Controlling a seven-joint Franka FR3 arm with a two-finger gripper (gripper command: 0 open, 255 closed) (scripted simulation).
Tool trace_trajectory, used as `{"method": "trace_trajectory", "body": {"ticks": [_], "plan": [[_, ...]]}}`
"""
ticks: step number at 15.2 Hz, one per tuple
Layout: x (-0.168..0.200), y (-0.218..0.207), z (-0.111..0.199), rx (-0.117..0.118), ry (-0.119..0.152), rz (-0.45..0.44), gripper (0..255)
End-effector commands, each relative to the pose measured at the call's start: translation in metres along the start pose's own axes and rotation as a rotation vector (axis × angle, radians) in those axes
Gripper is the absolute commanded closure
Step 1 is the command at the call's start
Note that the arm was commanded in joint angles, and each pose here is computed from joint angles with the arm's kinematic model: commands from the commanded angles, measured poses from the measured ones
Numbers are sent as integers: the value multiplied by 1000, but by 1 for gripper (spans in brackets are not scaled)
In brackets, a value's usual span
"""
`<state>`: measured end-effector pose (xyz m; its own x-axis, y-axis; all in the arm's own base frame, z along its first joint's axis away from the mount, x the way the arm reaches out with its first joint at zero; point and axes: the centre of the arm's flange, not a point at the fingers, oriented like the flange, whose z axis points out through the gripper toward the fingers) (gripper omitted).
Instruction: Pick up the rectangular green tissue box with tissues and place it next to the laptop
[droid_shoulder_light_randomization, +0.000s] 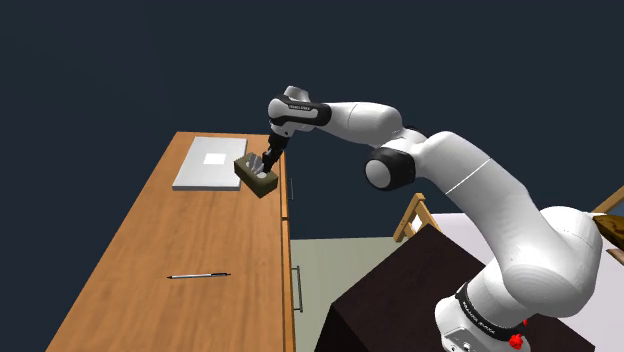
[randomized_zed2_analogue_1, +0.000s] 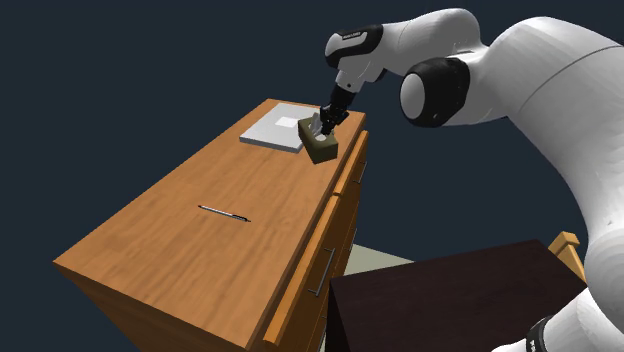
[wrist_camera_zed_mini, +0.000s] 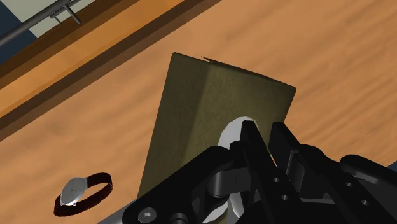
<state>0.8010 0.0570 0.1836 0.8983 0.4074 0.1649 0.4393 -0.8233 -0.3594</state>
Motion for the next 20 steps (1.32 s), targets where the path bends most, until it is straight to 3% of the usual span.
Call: {"method": "trace_trajectory", "body": {"ticks": [1, 5, 6, 11, 15, 20], "plan": [[0, 0, 2, 1, -2, 0, 255], [0, 0, 2, 1, -2, 0, 255], [0, 0, 2, 1, -2, 0, 0], [0, 0, 2, 1, -2, 0, 0], [0, 0, -48, 1, -2, 0, 0], [0, 0, -48, 1, -2, 0, 0]]}}
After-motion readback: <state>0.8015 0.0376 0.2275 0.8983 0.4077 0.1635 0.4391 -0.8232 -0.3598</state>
